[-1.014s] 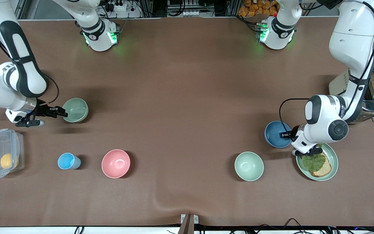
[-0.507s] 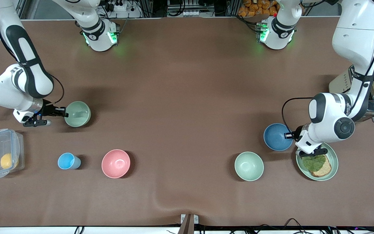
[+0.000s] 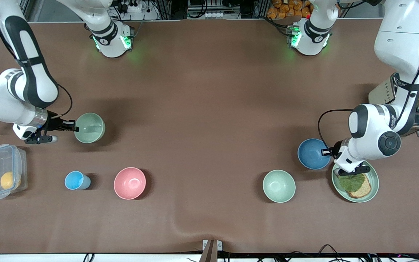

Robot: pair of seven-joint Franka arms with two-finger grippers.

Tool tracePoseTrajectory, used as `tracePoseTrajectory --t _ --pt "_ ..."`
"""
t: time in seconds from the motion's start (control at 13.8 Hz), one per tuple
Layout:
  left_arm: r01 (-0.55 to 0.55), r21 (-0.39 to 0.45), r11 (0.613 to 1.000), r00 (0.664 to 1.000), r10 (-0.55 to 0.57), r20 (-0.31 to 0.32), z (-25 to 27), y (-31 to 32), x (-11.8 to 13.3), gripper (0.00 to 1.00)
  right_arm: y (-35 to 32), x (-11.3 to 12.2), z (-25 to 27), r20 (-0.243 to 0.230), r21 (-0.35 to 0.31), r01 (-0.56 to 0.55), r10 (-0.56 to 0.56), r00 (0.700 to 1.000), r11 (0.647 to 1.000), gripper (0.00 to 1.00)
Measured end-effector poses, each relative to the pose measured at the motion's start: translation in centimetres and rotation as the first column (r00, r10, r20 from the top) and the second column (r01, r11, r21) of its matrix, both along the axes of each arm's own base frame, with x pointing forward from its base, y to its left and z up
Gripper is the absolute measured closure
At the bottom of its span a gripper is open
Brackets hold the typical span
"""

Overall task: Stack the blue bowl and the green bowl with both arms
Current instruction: 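Grasp the green bowl with the right gripper while the left gripper grasps the blue bowl, then carry the green bowl with the right gripper while the left gripper carries the blue bowl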

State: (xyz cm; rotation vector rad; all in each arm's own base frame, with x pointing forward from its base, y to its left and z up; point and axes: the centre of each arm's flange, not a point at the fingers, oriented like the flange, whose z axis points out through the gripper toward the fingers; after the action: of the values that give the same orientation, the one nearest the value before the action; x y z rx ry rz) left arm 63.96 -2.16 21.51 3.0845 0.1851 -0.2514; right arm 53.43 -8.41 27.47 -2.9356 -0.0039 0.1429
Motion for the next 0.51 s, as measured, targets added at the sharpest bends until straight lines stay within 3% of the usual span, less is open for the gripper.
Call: tracePoseTrajectory --t 0.29,0.51 --pt "-0.012 0.002 1.0 1.0 0.012 0.025 1.5 0.8 0.5 0.94 5.6 0.7 1.9 -0.01 -0.015 0.081 -0.081 0.997 0.997 0.96" --pt "-0.059 -0.012 0.998 0.996 0.06 0.064 8.8 2.8 0.6 0.94 11.7 0.8 3.0 -0.024 -0.032 0.155 -0.156 0.987 0.987 0.96"
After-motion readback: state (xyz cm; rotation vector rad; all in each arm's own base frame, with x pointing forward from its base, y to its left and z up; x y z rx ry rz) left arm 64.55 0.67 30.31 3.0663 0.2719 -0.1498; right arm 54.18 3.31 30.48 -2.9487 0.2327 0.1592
